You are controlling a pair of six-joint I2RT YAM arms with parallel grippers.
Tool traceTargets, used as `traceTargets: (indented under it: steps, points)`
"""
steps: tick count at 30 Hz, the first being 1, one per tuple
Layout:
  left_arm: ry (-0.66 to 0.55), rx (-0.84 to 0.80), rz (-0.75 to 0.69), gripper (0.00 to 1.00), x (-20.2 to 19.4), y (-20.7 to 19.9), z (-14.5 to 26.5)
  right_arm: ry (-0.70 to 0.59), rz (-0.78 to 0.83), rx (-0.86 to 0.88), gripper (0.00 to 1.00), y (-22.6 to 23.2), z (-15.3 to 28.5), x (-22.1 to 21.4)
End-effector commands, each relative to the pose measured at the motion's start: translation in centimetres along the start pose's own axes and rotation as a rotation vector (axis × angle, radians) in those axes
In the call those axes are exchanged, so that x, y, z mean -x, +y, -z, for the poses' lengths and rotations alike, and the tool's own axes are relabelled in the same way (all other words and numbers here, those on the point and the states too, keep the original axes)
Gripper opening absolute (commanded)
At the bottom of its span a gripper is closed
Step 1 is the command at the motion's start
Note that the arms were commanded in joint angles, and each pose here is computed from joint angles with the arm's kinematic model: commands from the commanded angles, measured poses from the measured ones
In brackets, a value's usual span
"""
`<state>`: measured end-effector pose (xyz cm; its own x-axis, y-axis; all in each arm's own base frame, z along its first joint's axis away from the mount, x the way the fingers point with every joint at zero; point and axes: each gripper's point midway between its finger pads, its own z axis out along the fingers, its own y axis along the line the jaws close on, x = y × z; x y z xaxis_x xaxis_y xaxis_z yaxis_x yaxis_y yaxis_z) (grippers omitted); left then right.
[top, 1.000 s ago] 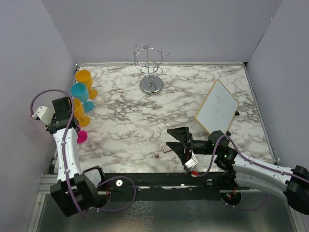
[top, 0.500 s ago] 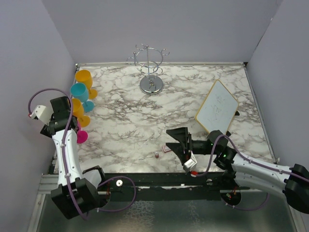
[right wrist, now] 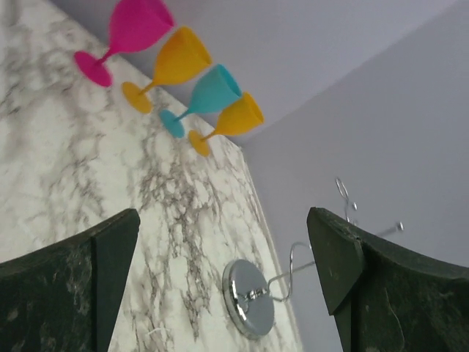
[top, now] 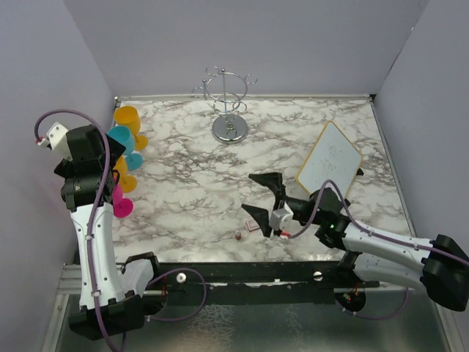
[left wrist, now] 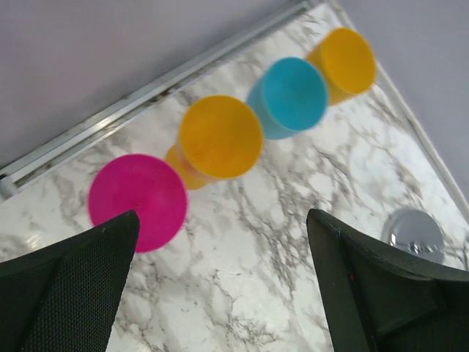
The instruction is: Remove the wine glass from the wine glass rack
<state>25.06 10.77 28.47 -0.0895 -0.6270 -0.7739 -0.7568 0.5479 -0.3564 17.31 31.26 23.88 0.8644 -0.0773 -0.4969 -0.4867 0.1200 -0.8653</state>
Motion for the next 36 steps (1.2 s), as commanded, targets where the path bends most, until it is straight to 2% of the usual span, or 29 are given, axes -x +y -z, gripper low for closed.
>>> traceTargets:
  steps: [1, 3, 5, 9, 13, 18, 23, 28, 36]
  points:
    - [0.023, -0.357, -0.169, 1.0, -0.1, -7.6, 2.2, 0.08, -0.425, -0.591, 0.99, -11.3, 1.6, -1.3]
    - [0.025, -0.532, -0.255, 1.0, -1.0, -11.1, 3.7, 0.188, -0.667, -0.886, 0.99, -14.5, 4.0, -4.2]
    - [0.033, -0.703, -0.34, 1.0, -2.5, -14.2, 5.5, 0.357, -0.784, -1.074, 0.99, -16.1, 6.1, -6.8]
    - [-0.018, -0.952, -0.482, 1.0, -4.2, -18.3, 10.0, 0.511, -0.8, -1.149, 0.99, -17.8, 7.6, -7.3]
    - [-0.154, -1.161, -0.552, 1.0, -3.7, -20.2, 15.5, 0.61, -0.842, -1.237, 0.99, -19.5, 10.6, -5.9]
    - [-0.365, -1.338, -0.499, 1.0, -0.9, -19.8, 20.8, 0.532, -0.87, -1.184, 0.99, -22.1, 13.2, -0.9]
    - [-0.545, -1.341, -0.373, 1.0, 2.9, -18.0, 23.0, 0.383, -0.858, -1.166, 0.99, -25.0, 16.4, 4.8]
    - [-0.584, -1.29, -0.305, 0.99, 4.2, -17.0, 22.8, 0.278, -0.841, -1.176, 0.99, -26.8, 18.8, 8.4]
    - [-0.514, -1.262, -0.332, 1.0, 2.1, -17.2, 20.9, 0.292, -0.823, -1.169, 0.99, -26.2, 18.6, 7.8]
